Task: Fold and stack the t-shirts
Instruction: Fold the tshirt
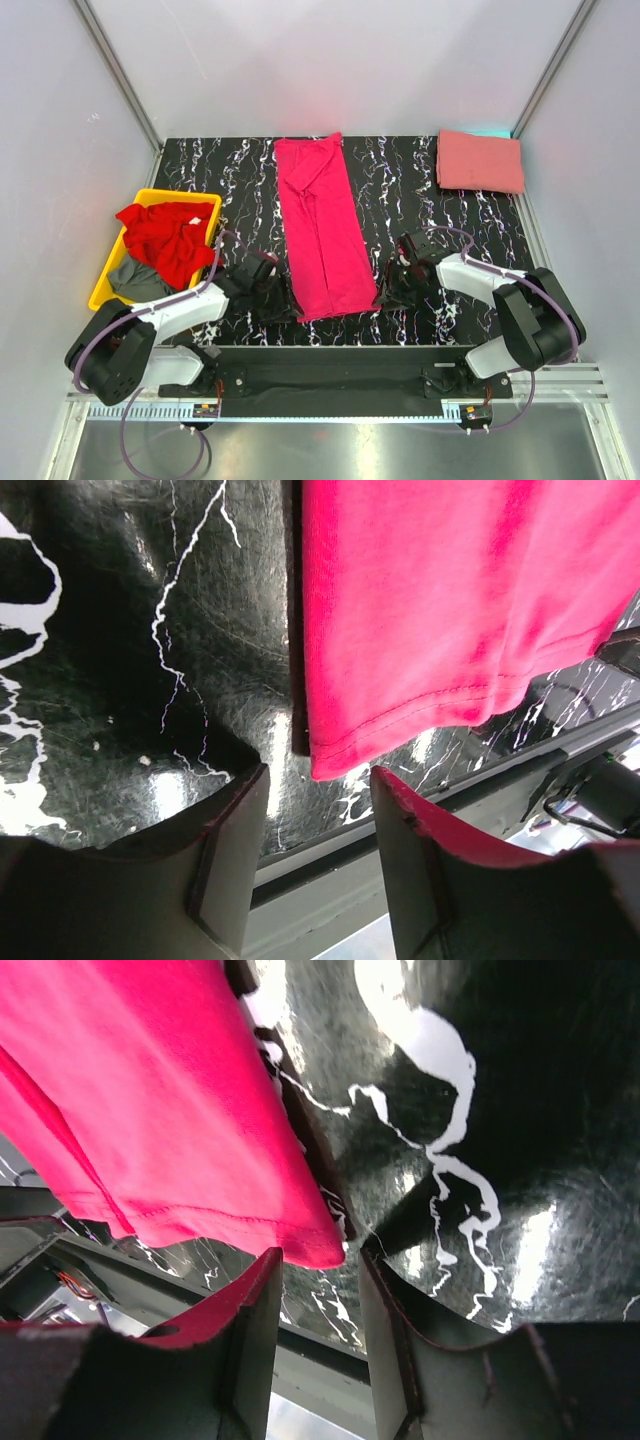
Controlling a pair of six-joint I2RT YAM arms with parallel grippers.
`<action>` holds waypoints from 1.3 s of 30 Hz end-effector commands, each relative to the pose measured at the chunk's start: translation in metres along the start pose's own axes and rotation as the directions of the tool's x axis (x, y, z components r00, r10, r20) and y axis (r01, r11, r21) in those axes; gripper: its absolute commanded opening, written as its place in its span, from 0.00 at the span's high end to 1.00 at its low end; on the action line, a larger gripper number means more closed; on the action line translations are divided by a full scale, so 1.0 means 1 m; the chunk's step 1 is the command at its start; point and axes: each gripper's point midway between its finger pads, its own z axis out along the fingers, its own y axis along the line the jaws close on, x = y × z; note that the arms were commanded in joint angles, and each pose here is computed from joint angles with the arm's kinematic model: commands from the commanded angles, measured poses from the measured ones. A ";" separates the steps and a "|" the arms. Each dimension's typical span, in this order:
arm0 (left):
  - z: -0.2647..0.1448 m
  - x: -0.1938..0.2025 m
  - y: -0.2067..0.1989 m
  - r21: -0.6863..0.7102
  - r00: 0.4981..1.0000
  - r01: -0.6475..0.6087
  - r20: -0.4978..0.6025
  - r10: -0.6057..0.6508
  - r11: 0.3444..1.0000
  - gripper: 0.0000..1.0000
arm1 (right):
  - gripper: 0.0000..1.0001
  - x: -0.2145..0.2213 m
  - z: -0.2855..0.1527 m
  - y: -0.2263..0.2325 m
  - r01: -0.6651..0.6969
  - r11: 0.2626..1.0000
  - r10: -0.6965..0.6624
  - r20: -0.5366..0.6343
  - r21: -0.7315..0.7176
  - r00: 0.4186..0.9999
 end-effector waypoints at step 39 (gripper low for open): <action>-0.044 0.029 0.018 -0.070 0.998 -0.063 -0.022 0.061 0.996 1.00 | 1.00 0.055 -0.033 0.034 0.081 0.994 -0.076 0.076 -0.073 0.994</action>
